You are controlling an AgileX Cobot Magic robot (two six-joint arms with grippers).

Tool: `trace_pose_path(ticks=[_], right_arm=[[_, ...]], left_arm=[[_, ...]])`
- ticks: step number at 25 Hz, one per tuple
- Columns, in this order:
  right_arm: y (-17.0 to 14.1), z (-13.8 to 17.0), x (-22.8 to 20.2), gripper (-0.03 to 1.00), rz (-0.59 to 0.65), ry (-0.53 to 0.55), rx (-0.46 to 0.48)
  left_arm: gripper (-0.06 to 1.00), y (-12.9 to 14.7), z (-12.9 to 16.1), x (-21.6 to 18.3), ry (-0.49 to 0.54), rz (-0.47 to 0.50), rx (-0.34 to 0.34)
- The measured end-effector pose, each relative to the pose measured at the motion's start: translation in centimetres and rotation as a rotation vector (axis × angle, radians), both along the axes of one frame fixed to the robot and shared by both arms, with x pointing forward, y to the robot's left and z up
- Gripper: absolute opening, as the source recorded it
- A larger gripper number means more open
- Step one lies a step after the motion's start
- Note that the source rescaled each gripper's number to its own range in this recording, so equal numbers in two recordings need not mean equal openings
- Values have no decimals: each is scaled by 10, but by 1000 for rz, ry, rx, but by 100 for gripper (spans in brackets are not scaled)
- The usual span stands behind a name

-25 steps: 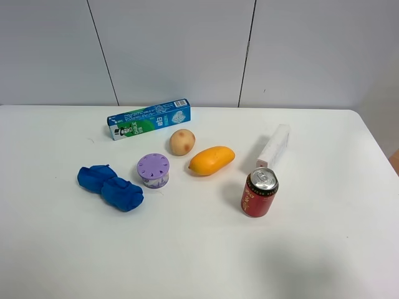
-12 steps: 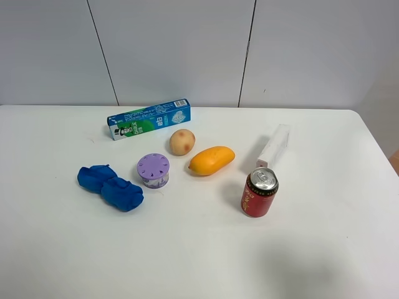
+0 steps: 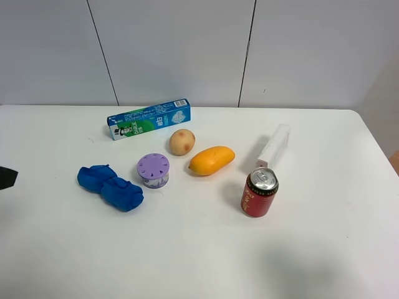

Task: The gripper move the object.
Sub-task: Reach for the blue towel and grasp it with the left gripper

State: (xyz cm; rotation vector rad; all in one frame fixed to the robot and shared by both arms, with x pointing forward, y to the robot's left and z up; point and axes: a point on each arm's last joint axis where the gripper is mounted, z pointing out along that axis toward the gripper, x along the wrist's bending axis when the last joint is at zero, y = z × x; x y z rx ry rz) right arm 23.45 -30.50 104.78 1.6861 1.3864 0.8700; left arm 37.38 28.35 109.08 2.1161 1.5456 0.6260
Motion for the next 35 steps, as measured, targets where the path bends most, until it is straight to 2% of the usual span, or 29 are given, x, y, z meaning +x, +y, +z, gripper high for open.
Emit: trace_pose_path(ticks=[9, 16, 19, 25, 29, 32, 35], right_arm=[[0, 0, 0, 100, 0, 0, 0], [0, 0, 0, 100, 0, 0, 0], [0, 0, 0, 100, 0, 0, 0], [0, 0, 0, 100, 0, 0, 0], [0, 0, 0, 100, 0, 0, 0], [0, 0, 0, 100, 0, 0, 0], [0, 0, 0, 100, 0, 0, 0]], left_arm=[[98, -8, -27, 66, 164, -146, 112], [98, -12, -48, 99, 218, -318, 212], [98, -15, -55, 114, 217, -439, 278], [98, -32, -69, 131, 160, -770, 444], [97, -40, -81, 137, 155, -955, 528], [89, -48, -92, 140, 162, -1111, 585], [78, -59, -105, 142, 177, -1224, 591]])
